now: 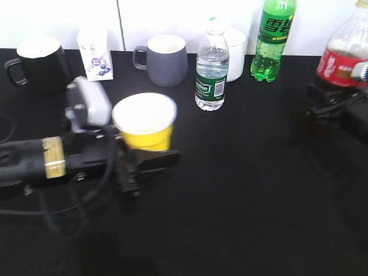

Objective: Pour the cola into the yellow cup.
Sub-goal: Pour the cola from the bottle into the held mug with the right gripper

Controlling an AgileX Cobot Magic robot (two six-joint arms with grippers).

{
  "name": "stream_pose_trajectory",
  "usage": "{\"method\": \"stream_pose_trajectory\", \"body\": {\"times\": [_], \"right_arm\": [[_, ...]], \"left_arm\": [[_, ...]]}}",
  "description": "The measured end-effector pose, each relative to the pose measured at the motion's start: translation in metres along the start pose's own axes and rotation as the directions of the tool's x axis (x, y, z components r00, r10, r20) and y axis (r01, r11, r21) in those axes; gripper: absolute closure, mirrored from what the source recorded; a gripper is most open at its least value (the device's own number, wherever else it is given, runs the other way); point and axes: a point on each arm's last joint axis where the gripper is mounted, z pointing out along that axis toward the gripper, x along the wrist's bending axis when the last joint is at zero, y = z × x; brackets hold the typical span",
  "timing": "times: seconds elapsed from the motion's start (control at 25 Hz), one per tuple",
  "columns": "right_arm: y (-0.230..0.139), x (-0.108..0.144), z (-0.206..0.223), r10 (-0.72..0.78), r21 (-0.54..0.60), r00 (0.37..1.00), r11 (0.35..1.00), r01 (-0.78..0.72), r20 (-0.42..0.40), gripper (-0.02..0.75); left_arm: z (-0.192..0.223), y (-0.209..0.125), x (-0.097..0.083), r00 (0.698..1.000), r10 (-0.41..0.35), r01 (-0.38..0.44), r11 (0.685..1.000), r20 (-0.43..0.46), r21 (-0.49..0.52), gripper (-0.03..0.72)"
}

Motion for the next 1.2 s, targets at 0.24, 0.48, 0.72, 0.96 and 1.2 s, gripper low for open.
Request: {"method": "stream_pose_trajectory", "body": {"times": [0.24, 0.48, 0.72, 0.96, 1.2], "right_arm": [[0.054, 0.015, -0.027, -0.311, -0.098, 0.945, 0.949, 0.301, -0.098, 0.333], [0.069, 0.019, -0.035, -0.523, -0.165, 0.849, 0.847, 0.506, -0.082, 0.333], [0.072, 0.021, -0.036, -0.802, -0.218, 0.598, 0.583, 0.783, 0.004, 0.333], [0.074, 0.021, -0.036, -0.902, -0.219, 0.427, 0.405, 0.887, 0.059, 0.333], [0.075, 0.015, -0.035, -0.939, -0.156, 0.323, 0.304, 0.94, 0.118, 0.339]], "left_arm": [[0.049, 0.049, -0.011, 0.995, 0.098, -0.097, 0.995, 0.025, -0.039, 0.25], [0.088, 0.057, -0.036, 0.992, 0.09, -0.088, 0.996, 0.088, -0.027, 0.25], [0.092, 0.053, -0.041, 0.992, 0.092, -0.093, 0.996, 0.089, 0.01, 0.25], [0.092, 0.056, -0.036, 0.999, 0.02, -0.02, 1.0, 0.033, -0.013, 0.25], [0.092, 0.056, -0.036, 0.999, 0.021, -0.021, 1.0, 0.034, -0.012, 0.25]]}}
